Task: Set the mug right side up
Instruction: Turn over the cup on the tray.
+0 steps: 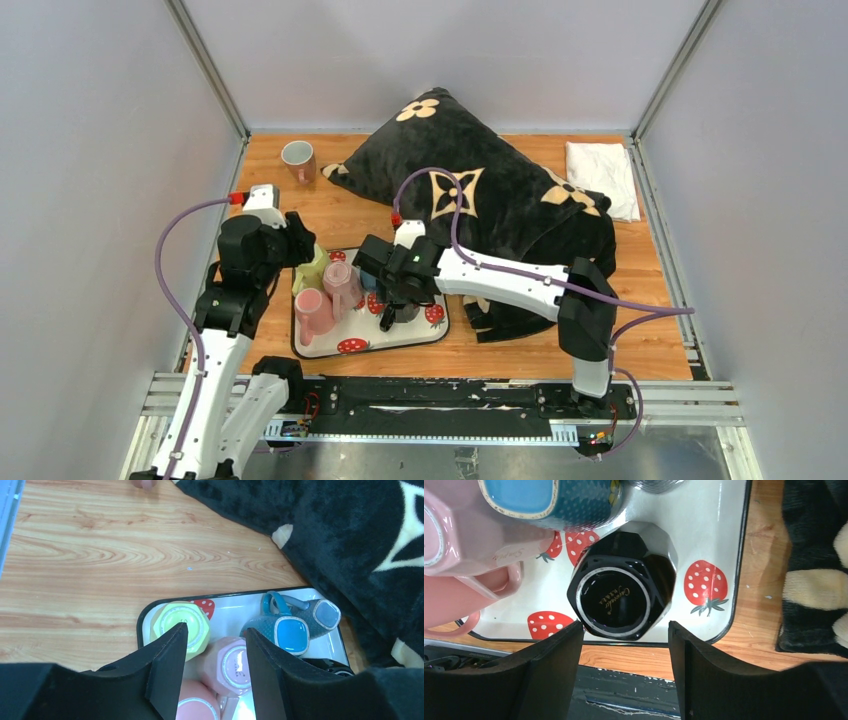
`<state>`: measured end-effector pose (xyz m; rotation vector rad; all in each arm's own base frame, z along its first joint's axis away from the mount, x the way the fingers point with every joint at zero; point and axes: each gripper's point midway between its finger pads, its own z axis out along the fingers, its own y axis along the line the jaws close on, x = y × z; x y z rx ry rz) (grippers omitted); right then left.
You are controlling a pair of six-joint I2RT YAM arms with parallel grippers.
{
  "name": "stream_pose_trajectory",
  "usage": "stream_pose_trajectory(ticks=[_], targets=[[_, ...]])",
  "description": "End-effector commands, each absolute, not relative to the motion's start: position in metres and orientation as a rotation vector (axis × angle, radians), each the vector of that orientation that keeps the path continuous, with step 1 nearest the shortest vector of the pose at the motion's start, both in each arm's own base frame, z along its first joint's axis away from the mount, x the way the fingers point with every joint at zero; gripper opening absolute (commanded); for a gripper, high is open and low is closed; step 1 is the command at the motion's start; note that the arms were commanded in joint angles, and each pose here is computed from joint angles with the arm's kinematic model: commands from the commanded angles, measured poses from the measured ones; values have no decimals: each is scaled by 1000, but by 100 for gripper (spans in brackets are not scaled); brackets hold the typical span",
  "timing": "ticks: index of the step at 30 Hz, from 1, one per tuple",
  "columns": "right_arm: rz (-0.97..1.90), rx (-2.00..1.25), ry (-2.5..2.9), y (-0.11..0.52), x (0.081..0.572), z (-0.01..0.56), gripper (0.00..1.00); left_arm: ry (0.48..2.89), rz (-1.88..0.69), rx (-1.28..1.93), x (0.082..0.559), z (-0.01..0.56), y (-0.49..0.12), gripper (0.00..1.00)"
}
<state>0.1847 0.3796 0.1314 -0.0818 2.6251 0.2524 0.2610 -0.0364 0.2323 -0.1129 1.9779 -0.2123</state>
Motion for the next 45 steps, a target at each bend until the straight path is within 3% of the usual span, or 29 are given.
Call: stream_pose_trajectory(ticks=[1, 22, 45], targets=[[230, -79, 2672, 386, 176, 123, 67, 1918, -180, -103, 264, 244, -33, 54], [53, -84, 2701, 375, 184, 89, 64, 1916, -126, -107, 260, 245, -26, 55], [26, -91, 2701, 355, 195, 80, 31, 1925, -113, -112, 261, 242, -24, 56]])
